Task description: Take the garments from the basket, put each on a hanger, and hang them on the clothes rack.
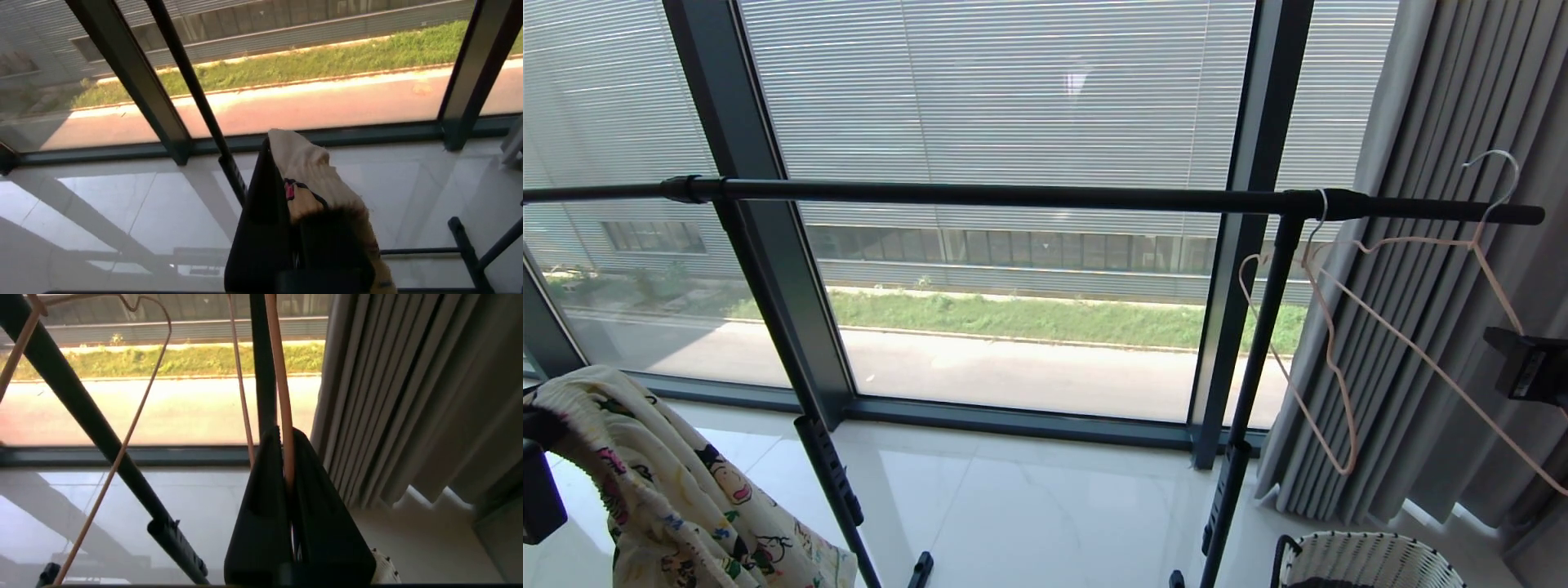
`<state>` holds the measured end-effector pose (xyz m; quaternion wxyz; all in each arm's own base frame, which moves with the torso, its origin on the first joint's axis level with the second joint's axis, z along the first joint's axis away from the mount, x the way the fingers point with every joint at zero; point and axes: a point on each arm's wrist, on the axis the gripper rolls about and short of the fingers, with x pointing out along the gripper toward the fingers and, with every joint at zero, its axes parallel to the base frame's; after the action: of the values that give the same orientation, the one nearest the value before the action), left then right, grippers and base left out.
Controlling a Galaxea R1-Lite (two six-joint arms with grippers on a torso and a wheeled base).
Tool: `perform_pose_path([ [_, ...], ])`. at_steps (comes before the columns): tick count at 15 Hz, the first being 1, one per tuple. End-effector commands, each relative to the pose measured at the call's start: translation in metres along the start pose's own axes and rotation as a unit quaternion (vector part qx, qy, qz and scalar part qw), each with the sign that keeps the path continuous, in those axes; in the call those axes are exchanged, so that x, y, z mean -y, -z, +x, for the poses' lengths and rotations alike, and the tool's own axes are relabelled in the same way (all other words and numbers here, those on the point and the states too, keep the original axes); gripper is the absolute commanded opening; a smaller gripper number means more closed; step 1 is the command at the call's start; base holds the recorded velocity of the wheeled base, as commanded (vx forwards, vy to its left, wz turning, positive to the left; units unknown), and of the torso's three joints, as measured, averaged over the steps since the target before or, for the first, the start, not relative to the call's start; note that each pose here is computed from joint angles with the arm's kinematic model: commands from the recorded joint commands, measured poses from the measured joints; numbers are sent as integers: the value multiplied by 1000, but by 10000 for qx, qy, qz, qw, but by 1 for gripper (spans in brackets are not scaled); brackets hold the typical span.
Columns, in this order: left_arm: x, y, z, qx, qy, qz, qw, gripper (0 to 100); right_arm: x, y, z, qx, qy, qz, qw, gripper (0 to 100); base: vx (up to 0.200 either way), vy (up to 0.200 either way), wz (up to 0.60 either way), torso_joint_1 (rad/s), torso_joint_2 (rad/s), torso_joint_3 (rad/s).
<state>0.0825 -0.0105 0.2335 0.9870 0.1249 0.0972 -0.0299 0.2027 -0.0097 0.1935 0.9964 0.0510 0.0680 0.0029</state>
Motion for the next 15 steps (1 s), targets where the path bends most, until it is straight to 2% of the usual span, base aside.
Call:
perform_pose_path([
  [1, 0, 2, 2, -63, -30, 9, 10000, 0, -2, -4, -18, 226, -22, -25, 9997, 0, -200, 0, 0, -7, 2, -2],
  [3, 1, 5, 2, -122, -48, 8, 9999, 0, -2, -4, -32, 364, -27, -42, 9993, 0, -200, 0, 0, 7, 2, 5],
  [8, 2, 7, 3, -148, -27, 14, 9999, 0, -3, 8, -53, 372, -22, -196, 9991, 0, -200, 0, 0, -3, 3, 6],
  [15, 2, 8, 3, -169, -14, 17, 9999, 0, -4, 8, -62, 477, -40, -311, 9984, 0, -200, 0, 0, 1, 4, 2],
])
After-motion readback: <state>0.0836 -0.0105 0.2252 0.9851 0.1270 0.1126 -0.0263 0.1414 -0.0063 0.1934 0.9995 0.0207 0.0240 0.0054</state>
